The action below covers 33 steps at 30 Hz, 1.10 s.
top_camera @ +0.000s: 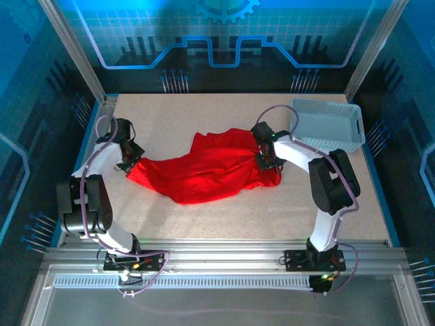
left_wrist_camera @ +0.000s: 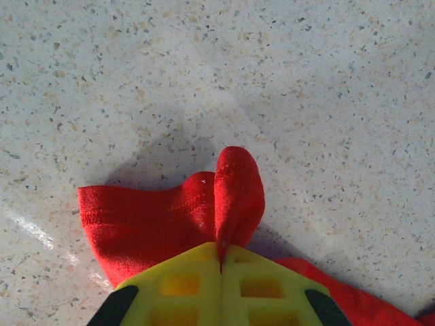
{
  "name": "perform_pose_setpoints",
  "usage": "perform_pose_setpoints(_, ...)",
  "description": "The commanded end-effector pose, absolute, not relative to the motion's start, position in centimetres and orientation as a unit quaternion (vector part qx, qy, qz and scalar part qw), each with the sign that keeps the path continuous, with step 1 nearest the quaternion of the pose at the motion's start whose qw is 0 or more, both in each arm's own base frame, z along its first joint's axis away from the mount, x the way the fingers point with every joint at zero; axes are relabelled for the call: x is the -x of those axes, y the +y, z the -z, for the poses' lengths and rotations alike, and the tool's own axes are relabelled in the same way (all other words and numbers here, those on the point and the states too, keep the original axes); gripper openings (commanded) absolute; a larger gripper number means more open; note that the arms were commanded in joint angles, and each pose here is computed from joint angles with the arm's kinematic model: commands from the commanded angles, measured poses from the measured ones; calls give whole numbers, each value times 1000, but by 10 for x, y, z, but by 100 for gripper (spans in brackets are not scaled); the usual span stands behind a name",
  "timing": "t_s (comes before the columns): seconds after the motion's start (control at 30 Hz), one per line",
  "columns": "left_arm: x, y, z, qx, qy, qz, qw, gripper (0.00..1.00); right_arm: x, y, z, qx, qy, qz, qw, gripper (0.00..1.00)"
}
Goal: Fold the inside-out t-shirt
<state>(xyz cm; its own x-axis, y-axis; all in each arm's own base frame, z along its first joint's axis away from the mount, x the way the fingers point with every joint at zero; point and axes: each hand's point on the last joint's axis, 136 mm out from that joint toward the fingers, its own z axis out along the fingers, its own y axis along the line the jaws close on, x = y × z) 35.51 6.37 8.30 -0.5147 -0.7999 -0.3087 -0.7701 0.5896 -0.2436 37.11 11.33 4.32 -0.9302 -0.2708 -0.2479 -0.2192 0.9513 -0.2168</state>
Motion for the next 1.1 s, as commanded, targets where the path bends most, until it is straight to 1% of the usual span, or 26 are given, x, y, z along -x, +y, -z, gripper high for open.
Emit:
perform_pose_setpoints(0.0, -359, 64, -94, 447, 869, 49, 207, 0, -391, 122, -46, 117, 979, 65, 157, 40)
perform_pose_setpoints(0.07, -358, 64, -94, 447, 869, 49, 207, 0, -395, 126, -46, 118, 979, 57, 158, 31)
perform_pose_setpoints(0.1, -358, 64, -95, 447, 869, 49, 208, 0, -395, 126, -46, 118, 979, 57, 158, 24)
perform_pose_setpoints(0.13, -358, 64, -95, 446, 869, 49, 208, 0, -396, 125, -48, 116, 979, 63, 158, 16)
perform_pose_setpoints(0.23, -358, 64, -100, 446, 868, 50, 212, 0, -394, 119, -65, 116, 974, 84, 175, 0)
perform_pose_setpoints(0.37, -362, 62, -121, 443, 862, 67, 238, 0, -384, 111, -111, 115, 966, 99, 209, 0)
perform_pose_setpoints(0.47, -364, 61, -157, 441, 850, 87, 274, 0, -373, 106, -169, 103, 956, 78, 262, 0)
perform_pose_setpoints(0.57, -362, 61, -215, 437, 826, 114, 337, 0, -359, 96, -239, 80, 937, 44, 337, 0)
perform_pose_setpoints(0.63, -355, 60, -264, 428, 804, 134, 392, 0, -346, 87, -290, 63, 917, 8, 393, 0)
perform_pose_setpoints(0.77, -327, 57, -367, 401, 747, 168, 504, 0, -315, 83, -381, 63, 865, -64, 494, 0)
perform_pose_setpoints(0.83, -306, 54, -419, 384, 712, 186, 557, 0, -293, 86, -425, 77, 833, -98, 539, 0)
perform_pose_setpoints(0.9, -283, 50, -461, 371, 680, 202, 600, 0, -271, 90, -464, 94, 801, -129, 578, 0)
perform_pose_setpoints(1.0, -249, 42, -510, 347, 639, 227, 648, 0, -237, 88, -510, 103, 757, -159, 625, 0)
perform_pose_setpoints(1.07, -231, 36, -533, 332, 620, 240, 669, 0, -221, 85, -530, 102, 738, -168, 645, 0)
